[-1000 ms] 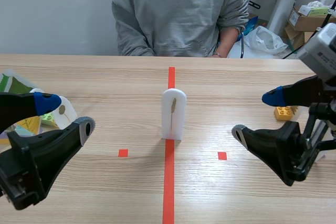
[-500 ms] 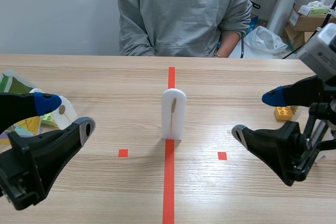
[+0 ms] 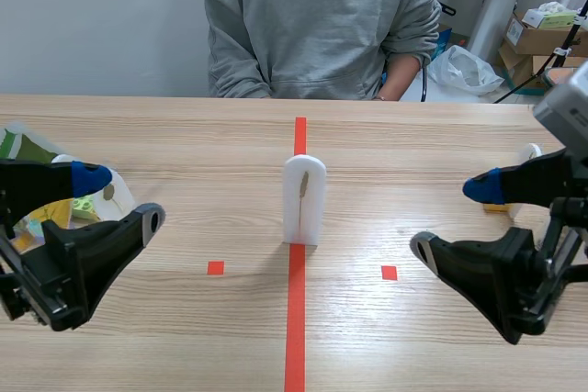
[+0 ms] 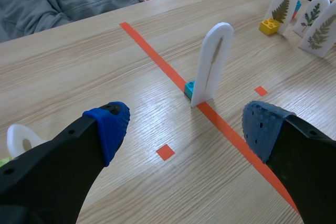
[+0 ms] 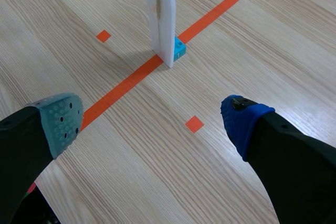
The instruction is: Do the leaf sorting experiment
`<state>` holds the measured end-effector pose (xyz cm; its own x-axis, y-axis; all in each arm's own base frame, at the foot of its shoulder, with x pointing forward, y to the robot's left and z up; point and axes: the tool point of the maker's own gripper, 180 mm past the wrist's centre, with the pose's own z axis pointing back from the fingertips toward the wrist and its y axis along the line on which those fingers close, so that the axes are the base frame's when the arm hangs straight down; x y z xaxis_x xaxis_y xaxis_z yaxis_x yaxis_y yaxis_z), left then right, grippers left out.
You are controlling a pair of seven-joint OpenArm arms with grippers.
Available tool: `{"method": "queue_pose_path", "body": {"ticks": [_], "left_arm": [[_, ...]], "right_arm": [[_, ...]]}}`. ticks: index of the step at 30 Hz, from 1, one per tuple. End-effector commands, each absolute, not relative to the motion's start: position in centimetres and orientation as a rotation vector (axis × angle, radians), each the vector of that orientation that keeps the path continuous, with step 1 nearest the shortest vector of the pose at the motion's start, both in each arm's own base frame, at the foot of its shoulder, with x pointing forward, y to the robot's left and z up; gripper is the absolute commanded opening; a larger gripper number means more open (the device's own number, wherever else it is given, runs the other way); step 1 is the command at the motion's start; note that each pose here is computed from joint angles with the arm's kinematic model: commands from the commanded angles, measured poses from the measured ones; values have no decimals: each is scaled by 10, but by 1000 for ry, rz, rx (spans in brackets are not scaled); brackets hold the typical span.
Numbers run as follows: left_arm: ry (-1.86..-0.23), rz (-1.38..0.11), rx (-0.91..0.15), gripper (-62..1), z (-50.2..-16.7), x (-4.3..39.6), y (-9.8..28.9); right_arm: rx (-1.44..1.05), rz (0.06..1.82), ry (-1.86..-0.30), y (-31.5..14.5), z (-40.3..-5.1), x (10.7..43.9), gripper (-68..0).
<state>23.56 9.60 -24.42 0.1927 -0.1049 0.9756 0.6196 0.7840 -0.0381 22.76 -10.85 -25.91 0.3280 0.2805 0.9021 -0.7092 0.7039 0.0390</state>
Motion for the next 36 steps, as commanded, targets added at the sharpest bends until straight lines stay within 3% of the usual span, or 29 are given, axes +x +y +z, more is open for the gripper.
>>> {"method": "queue_pose_path", "body": {"ticks": [1, 11, 16, 26, 36], "left_arm": [[-1309, -547, -500, -142, -238, 239, 91], [-1248, -589, -522, -142, -279, 267, 81], [-1222, -647, -527, -142, -297, 284, 66], [-1205, -622, -563, -142, -321, 323, 38], [-1187, -644, -598, -142, -342, 336, -1]], "right_arm": [[456, 663, -1067, -121, -254, 231, -142], [364, 583, -1110, -162, -238, 240, -142], [360, 580, -1113, -163, -237, 241, -142], [358, 581, -1105, -163, -238, 241, -142], [359, 578, -1108, -163, -238, 241, -142]]}}
